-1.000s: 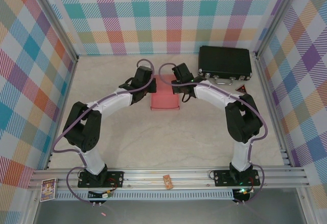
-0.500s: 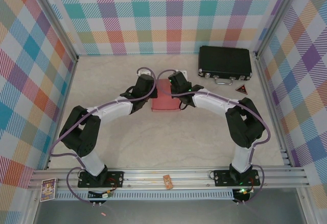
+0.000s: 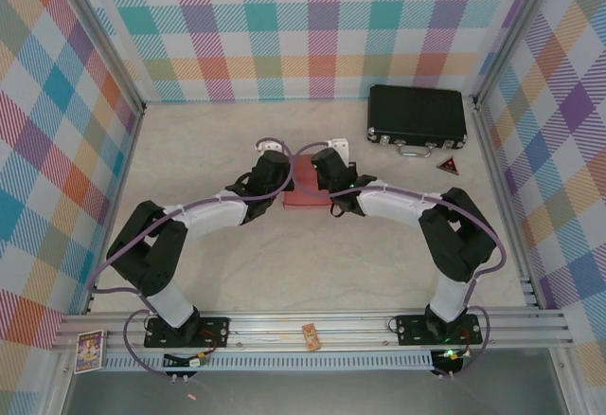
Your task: Fold the paper box
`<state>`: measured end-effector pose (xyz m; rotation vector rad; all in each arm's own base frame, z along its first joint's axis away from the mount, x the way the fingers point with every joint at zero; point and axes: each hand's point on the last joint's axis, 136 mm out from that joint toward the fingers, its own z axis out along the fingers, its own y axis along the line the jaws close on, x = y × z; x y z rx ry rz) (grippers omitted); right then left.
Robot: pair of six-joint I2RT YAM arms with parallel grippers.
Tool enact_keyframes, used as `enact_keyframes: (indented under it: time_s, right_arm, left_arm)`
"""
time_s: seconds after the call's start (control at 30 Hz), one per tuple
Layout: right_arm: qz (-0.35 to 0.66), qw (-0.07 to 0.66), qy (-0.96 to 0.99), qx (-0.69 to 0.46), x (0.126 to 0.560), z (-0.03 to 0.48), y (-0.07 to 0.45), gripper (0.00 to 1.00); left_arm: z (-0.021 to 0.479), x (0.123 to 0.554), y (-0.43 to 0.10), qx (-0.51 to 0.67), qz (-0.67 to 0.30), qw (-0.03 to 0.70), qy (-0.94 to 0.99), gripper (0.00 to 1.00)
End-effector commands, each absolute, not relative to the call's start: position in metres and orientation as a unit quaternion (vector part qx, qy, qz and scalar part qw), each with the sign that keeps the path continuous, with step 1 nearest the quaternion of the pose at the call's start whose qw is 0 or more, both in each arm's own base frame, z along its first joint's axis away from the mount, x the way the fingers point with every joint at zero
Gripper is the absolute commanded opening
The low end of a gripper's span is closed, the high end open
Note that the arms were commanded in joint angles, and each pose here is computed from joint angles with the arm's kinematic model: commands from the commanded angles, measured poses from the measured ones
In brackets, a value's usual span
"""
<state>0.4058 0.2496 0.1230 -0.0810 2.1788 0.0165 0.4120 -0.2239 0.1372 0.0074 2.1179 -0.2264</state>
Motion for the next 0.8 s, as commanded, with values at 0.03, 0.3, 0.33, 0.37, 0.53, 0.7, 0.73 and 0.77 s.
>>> enact_keyframes:
  time_s: [0.03,0.3,0.33,0.37,0.53,0.7,0.73,0.77]
  right_arm:
    - [0.020,0.498,0.867,-0.003,0.408,0.145,0.250,0.07]
    - [0.017,0.493,0.870,-0.001,0.406,0.139,0.250,0.07]
    - [0.008,0.497,0.868,0.006,0.407,0.140,0.246,0.07]
    - [0.008,0.497,0.868,0.006,0.407,0.140,0.246,0.07]
    - [0.003,0.488,0.873,0.008,0.406,0.131,0.245,0.07]
    - [0.000,0.481,0.877,0.014,0.404,0.124,0.243,0.07]
    - [0.001,0.479,0.878,0.015,0.403,0.123,0.243,0.07]
    - [0.001,0.479,0.878,0.017,0.403,0.123,0.243,0.07]
  left_arm:
    - [0.163,0.413,-0.228,-0.007,-0.102,0.511,0.853,0.16]
    - [0.168,0.410,-0.234,-0.014,-0.119,0.508,0.853,0.27]
    - [0.167,0.410,-0.236,-0.015,-0.123,0.506,0.853,0.28]
    - [0.167,0.409,-0.237,-0.014,-0.126,0.505,0.854,0.29]
    - [0.164,0.408,-0.245,-0.013,-0.146,0.498,0.855,0.27]
    - [0.160,0.404,-0.244,-0.013,-0.143,0.495,0.857,0.19]
    - [0.160,0.404,-0.244,-0.014,-0.144,0.494,0.857,0.19]
    - [0.161,0.403,-0.245,-0.013,-0.145,0.494,0.857,0.19]
